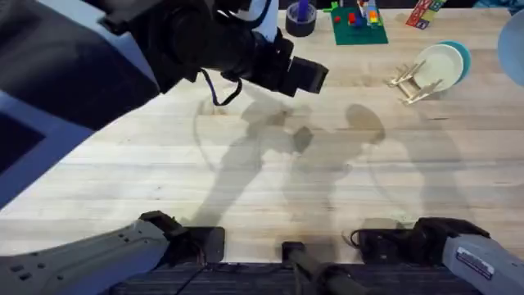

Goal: Pick up the plates from the table one by one and place each into a slot on the dish rack.

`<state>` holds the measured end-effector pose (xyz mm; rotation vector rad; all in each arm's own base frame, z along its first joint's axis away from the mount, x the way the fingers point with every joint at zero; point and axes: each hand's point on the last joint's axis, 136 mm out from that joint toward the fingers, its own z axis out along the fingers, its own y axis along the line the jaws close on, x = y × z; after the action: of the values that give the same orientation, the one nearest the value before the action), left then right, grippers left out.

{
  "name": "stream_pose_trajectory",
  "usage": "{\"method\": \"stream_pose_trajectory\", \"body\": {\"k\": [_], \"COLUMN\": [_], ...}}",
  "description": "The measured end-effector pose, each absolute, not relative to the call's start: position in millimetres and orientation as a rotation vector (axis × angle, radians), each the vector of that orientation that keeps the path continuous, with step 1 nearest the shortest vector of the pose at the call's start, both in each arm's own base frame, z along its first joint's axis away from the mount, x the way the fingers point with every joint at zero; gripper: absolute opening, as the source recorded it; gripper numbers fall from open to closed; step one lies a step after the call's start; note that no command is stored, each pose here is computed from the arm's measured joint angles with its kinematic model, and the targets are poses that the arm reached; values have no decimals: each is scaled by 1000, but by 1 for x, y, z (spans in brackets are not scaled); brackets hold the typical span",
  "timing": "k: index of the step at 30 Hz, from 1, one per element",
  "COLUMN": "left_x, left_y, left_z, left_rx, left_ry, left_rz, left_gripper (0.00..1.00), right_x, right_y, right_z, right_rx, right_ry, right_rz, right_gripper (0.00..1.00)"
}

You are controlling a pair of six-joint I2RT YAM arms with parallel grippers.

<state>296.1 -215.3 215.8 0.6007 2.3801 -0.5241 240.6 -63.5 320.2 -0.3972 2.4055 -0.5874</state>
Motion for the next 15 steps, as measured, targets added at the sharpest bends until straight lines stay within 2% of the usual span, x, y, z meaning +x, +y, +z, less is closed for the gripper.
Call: {"method": "stream_pose_trajectory", "body": {"k": [15], "left_x": [297], "left_y": [-216], "left_z": [217], "left_rx": [600], "left_ry": [2375], "left_rz": [-525], "left_gripper": [995], "right_x": [242], "right_y": [-64], "right_z": [322], "right_rx": [-406], "right_ry": [2395], "right_rz": [-593], "right_gripper": [31]}}
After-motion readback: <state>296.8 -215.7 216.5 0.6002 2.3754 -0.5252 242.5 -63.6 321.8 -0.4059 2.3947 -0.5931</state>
